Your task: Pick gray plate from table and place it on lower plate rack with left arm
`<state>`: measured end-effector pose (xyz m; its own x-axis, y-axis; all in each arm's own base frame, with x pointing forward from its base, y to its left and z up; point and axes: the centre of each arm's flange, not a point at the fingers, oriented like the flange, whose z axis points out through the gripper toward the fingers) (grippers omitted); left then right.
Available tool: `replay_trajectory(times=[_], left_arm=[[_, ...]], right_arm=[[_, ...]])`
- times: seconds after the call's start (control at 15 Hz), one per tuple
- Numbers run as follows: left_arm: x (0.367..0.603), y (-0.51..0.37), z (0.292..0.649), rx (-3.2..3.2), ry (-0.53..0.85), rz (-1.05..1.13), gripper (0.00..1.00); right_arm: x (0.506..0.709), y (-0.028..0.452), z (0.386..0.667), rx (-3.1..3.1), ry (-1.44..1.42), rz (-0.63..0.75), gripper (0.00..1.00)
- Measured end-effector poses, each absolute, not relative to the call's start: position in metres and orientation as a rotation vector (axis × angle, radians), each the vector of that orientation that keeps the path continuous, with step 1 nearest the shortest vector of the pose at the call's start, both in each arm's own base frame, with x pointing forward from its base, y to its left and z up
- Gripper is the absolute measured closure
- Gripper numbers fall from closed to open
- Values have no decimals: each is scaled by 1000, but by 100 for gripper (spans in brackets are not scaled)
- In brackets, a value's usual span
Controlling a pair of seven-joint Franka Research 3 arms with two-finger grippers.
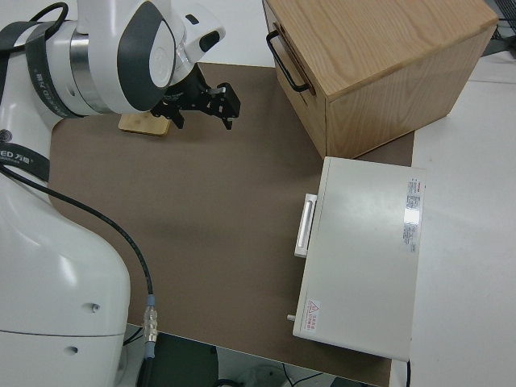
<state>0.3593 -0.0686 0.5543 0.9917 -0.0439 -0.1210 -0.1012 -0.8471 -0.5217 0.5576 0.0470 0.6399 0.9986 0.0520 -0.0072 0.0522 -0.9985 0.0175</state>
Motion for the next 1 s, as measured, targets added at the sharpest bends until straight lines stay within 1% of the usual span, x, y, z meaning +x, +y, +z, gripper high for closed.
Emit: replay_trajectory(times=[0.2,0.33,0.67,1.0], left_arm=[[358,-59,584,-2498,116,141,92],[359,-50,592,-2435,111,139,92],[363,-7,598,-2341,17,186,92],[372,30,590,-2283,-50,265,92]], right_arm=[[558,47,640,3123,81,-11,1],[558,47,640,3123,81,-11,1],[558,47,640,3123,81,-11,1],[558,47,640,3123,81,-11,1]])
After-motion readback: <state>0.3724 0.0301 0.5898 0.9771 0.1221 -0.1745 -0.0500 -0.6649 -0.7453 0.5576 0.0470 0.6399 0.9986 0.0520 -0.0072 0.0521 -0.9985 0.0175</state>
